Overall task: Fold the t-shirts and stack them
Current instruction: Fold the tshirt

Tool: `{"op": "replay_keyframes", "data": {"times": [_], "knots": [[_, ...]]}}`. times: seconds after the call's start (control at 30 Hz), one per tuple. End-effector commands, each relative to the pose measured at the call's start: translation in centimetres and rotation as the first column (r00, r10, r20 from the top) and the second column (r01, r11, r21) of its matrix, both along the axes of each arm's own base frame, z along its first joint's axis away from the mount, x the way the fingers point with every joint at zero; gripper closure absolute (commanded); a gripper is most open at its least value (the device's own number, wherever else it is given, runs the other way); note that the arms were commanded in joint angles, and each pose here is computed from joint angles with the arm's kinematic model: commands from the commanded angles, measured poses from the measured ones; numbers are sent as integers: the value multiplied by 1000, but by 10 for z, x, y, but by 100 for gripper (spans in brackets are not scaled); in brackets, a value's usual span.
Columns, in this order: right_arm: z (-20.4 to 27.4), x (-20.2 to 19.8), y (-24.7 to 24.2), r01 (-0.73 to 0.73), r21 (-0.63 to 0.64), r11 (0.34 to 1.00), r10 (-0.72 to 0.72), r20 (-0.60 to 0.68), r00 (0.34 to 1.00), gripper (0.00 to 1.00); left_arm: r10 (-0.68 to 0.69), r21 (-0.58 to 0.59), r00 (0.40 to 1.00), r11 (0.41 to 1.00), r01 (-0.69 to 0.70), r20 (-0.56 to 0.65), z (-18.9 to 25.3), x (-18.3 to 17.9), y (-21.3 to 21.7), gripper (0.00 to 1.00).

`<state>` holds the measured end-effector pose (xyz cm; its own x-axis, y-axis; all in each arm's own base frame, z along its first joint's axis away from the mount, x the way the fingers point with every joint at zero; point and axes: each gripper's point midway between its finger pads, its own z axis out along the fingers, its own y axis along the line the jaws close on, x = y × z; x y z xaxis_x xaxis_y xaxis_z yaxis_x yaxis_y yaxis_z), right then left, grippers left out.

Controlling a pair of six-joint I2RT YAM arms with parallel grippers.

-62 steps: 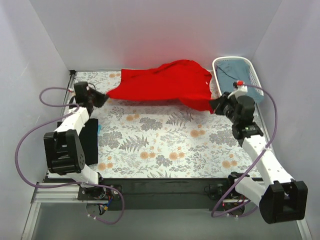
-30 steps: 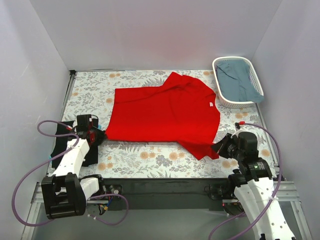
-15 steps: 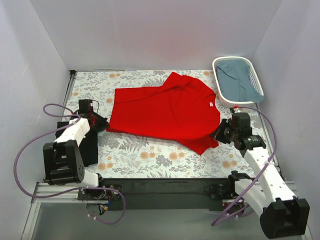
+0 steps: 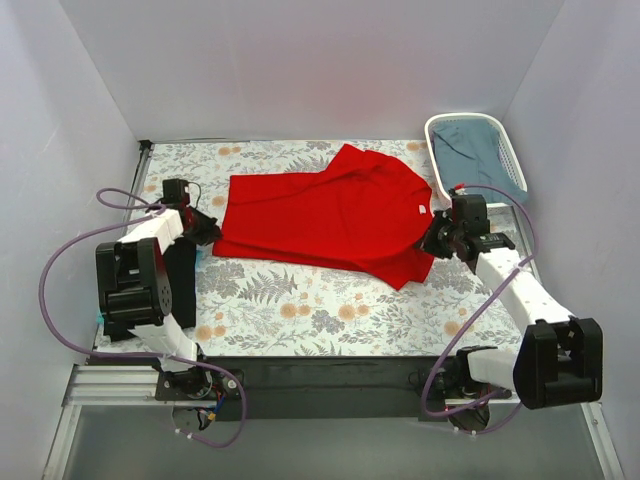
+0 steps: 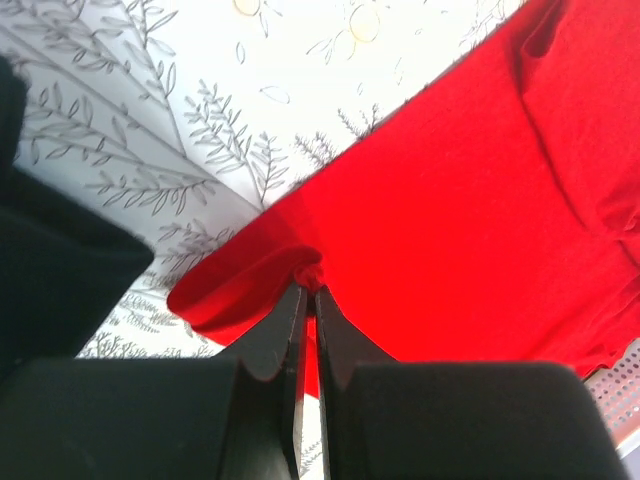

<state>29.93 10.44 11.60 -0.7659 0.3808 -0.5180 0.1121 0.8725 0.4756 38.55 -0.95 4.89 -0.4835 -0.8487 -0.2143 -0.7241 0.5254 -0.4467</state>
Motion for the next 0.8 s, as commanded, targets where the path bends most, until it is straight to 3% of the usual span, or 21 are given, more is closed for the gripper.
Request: {"op": "replay_keyframes", "data": {"times": [0.0,0.77], "knots": [[26,32,-1,5,-10,1000,-4,105,994,99,7,-4,999,1000,-7,45,13,20,2,100],[15,66,-8,19,-17,1000,-17,75,997,99,-29,-35,998,999,31,54,10,67,-13,100]]}}
